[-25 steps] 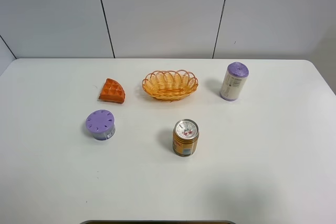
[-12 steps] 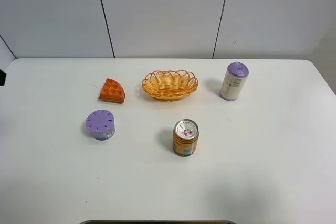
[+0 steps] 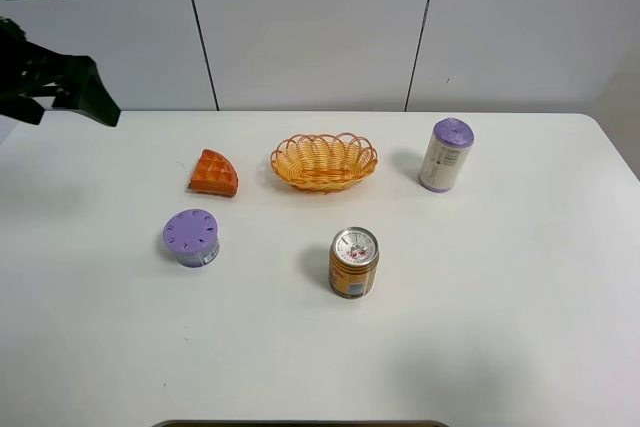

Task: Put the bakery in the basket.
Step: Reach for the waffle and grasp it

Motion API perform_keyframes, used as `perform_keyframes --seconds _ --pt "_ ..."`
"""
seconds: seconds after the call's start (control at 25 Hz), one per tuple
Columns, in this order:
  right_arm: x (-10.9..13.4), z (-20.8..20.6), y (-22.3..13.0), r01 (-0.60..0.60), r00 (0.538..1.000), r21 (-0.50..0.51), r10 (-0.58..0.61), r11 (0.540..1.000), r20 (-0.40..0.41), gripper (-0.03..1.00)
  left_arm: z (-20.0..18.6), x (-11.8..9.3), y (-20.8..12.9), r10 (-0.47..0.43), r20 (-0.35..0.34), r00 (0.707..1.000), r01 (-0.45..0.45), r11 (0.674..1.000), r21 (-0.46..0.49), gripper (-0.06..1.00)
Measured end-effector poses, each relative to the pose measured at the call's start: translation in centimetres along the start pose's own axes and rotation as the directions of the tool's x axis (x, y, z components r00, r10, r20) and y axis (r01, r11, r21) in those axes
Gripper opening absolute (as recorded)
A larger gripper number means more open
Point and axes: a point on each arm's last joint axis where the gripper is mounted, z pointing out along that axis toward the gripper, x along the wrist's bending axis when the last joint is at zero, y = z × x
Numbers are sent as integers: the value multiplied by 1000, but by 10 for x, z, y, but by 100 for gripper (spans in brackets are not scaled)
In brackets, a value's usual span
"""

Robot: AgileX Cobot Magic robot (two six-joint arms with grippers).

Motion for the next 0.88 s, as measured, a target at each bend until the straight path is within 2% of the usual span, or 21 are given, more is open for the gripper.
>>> perform_keyframes --seconds 0.2,0.48,0.64,0.88 --pt "0 0 0 0 1000 0 0 1000 0 91 38 -22 20 74 31 997 -74 997 0 99" --pt "0 0 0 0 1000 0 0 1000 0 91 85 -45 42 148 35 988 -149 988 49 99" --pt "0 0 0 0 1000 0 0 1000 0 91 102 -55 57 189 12 982 -189 981 52 99" --pt "0 0 0 0 1000 0 0 1000 0 91 132 -60 67 209 -11 978 -206 972 113 99"
